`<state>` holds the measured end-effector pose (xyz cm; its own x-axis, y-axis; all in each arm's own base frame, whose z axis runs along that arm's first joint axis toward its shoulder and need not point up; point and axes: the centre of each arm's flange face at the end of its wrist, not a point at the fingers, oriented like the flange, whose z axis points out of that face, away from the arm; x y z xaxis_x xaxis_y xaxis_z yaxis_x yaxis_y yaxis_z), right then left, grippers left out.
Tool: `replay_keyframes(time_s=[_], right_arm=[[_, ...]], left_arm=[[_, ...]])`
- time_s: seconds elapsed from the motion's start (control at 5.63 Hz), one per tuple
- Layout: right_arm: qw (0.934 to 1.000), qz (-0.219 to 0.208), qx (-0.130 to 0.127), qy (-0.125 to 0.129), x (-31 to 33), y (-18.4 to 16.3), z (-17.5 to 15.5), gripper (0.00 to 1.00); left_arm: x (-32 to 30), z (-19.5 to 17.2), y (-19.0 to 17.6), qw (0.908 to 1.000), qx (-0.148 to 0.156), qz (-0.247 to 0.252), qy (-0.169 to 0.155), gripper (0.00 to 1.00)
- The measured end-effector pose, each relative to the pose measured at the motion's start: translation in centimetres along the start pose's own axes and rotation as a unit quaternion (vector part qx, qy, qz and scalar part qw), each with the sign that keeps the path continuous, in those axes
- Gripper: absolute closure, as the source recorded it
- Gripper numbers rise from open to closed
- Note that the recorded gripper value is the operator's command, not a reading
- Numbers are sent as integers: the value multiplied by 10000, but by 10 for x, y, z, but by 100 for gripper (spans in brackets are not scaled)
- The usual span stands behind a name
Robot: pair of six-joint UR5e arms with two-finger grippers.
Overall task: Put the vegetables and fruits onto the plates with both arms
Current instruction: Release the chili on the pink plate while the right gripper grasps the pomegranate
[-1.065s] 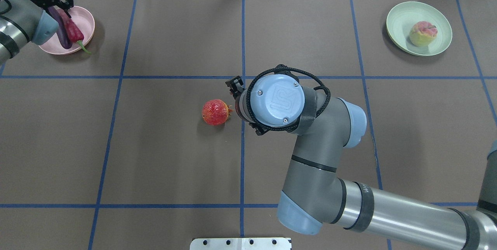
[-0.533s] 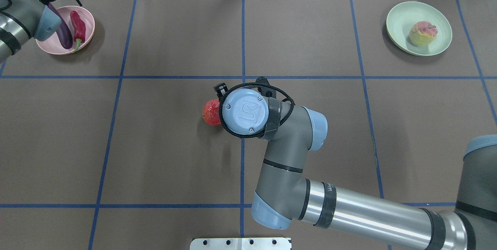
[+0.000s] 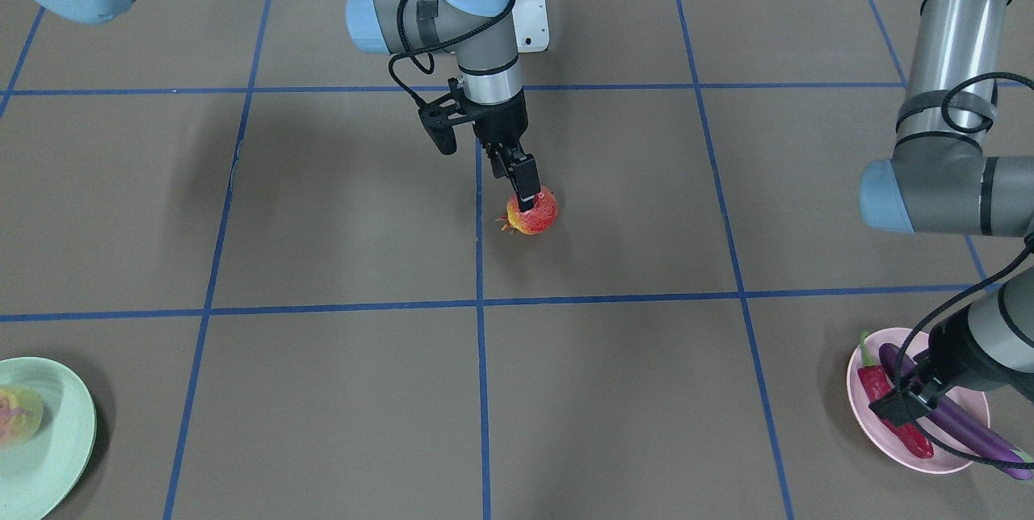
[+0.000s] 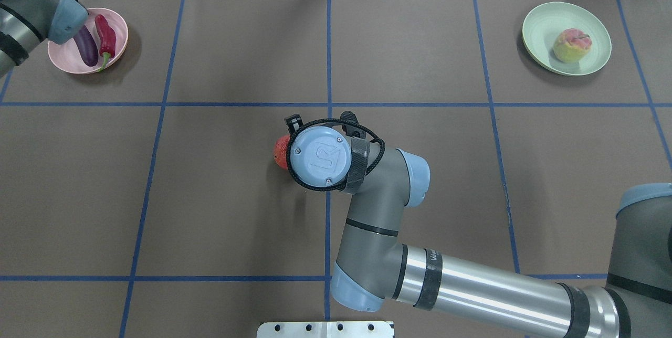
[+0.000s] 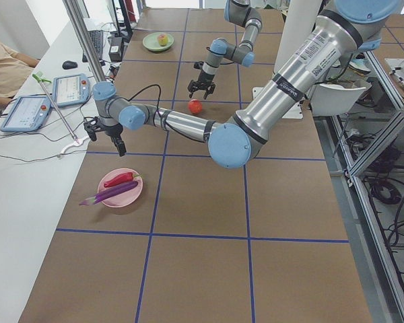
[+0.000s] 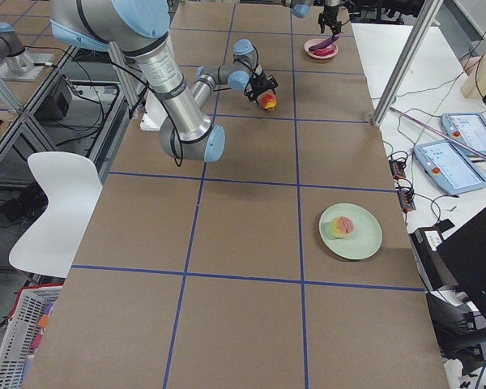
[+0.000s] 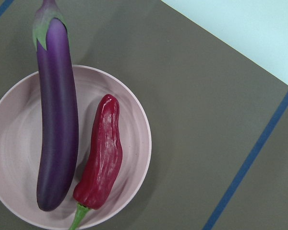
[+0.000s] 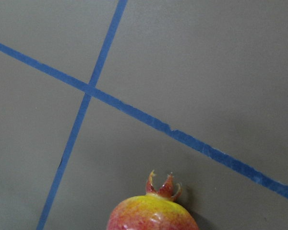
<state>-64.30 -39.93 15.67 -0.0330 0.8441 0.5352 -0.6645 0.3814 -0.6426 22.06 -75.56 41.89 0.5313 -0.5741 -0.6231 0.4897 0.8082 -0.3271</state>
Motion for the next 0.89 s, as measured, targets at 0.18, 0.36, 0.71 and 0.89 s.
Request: replay_keyframes(time_s=[0.18,0.36,0.71,0.89], right_arm=[[10000,37,17,-21,5,6,2,0],[10000,68,31,-28,8,12,5,0],[9996,240,-92,-137,7,19,16,0],[9994,275,-127,-168,6,21,18,0]], left_arm=[[-2,-4,4,10000,-17,-40,-1,0],[-4,-4,6,10000,-18,-60,3,0],[-5,-4,7,10000,-17,-84,-4,0],[-5,-3,8,10000,-15,-88,-7,0]])
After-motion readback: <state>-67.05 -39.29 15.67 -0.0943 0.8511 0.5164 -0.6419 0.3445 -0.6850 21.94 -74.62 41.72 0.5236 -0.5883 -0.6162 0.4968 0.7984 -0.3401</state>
